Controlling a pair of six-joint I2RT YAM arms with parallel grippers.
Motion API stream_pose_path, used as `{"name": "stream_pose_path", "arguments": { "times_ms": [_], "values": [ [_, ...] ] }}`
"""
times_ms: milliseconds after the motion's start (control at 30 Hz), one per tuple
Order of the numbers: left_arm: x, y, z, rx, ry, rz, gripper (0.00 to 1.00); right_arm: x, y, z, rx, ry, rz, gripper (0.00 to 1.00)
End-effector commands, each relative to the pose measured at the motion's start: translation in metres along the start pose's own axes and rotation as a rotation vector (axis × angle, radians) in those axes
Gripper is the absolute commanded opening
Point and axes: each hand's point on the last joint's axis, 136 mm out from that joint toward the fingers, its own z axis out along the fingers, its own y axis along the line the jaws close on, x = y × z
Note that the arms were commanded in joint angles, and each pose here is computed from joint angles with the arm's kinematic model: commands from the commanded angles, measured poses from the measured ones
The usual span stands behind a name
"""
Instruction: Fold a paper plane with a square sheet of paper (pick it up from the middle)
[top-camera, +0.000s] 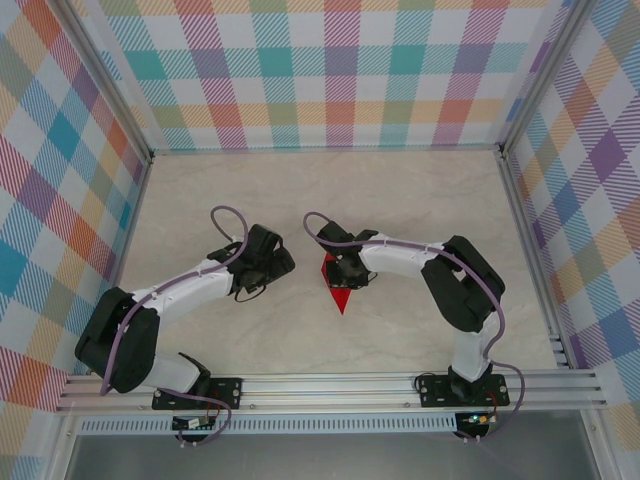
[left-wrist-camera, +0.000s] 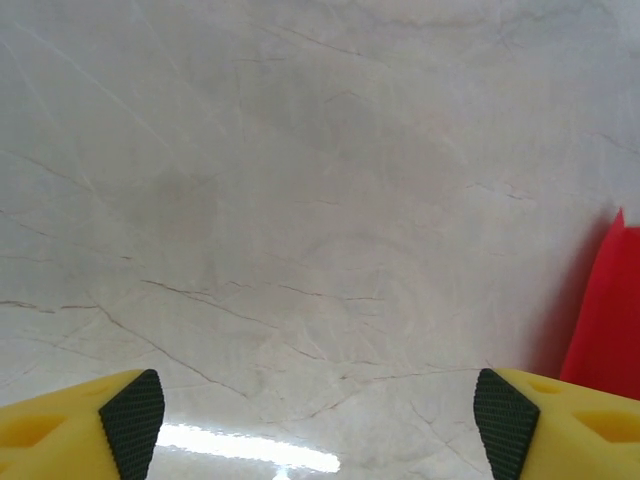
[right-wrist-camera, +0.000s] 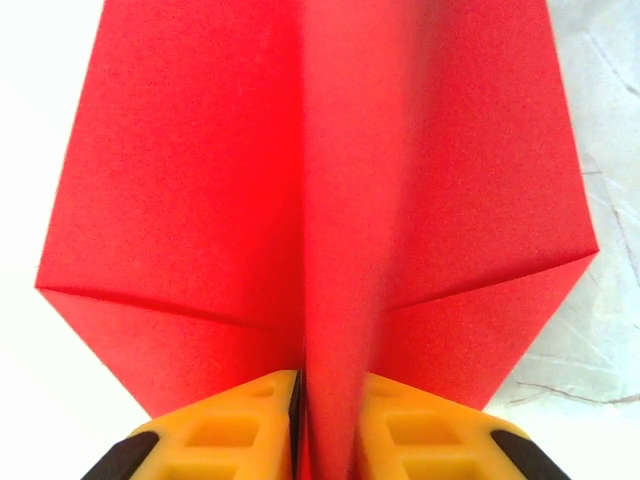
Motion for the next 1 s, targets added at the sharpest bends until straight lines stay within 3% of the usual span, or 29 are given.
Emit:
{"name": "stream_pose_path", "arguments": {
  "times_ms": [0,400,967],
  "values": [
    [-0.003,0.02,-0.002,-0.066,-0.019,-0.019,0.89,0.011,-0.009,0.013,0.071,0.039,0.018,0.16],
    [-0.003,0.028,-0.002,-0.091,-0.007,-0.024,0.96,-0.003,-0.006,-0.016,0.106,-0.016,0.033,0.09],
    [0.0,0.029,0.002,-0.101,0.016,-0.018,1.0,0.01,-0.012,0.017,0.15,0.062,0.034,0.1]
  ]
}}
